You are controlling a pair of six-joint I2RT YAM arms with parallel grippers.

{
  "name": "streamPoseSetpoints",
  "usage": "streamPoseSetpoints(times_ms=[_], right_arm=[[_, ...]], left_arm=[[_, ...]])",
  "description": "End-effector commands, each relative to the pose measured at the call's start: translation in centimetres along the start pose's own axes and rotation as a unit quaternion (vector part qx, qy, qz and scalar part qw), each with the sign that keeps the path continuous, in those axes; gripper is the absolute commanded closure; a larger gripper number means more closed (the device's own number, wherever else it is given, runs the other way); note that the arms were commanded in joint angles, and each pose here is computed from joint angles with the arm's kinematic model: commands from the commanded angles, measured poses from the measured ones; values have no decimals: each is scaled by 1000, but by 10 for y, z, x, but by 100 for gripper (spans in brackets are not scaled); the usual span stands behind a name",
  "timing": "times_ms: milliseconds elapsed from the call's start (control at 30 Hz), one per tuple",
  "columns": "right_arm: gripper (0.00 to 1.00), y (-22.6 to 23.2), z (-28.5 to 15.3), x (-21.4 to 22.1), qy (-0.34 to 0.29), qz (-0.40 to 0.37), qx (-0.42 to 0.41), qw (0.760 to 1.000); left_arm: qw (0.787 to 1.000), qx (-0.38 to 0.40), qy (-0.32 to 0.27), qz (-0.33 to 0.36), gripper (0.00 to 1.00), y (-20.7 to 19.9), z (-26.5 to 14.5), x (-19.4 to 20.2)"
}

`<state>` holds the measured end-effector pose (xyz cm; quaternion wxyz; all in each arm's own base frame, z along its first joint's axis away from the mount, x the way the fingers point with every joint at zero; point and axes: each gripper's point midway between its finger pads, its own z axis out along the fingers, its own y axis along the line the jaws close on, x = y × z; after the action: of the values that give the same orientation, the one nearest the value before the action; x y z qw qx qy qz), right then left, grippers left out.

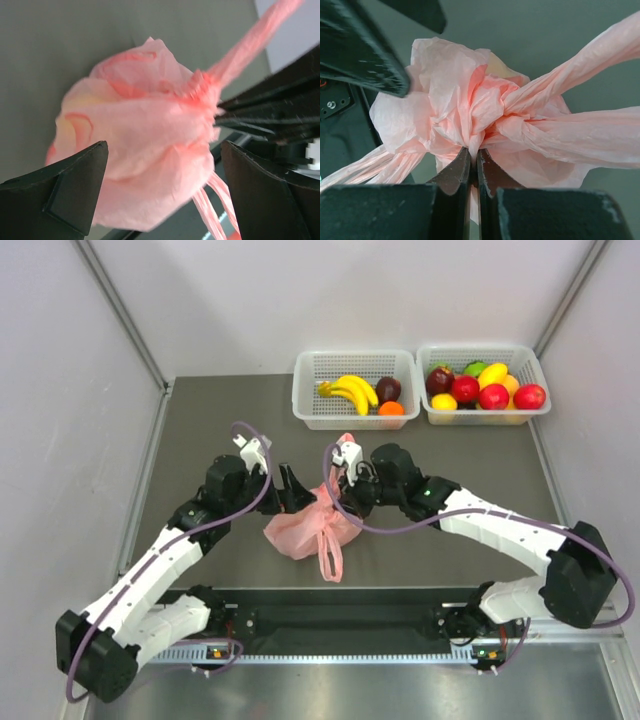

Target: Untie the knot of the plastic bag and take out the fruit

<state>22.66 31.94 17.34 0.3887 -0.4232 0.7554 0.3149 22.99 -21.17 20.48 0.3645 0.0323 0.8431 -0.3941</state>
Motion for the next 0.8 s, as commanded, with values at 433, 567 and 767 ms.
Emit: streamPoseSetpoints(times_ms=[433,567,767], right_arm=[[100,37,12,-5,-1,-33,-46,998],[84,29,12,-7,-3,-23,-23,999],[16,4,6,-4,-1,12,59,998]], left_arm=[[993,12,5,117,24,-11,25,5],[992,38,20,115,92,-18,28,12],[994,19,1,111,100,-12,24,8]])
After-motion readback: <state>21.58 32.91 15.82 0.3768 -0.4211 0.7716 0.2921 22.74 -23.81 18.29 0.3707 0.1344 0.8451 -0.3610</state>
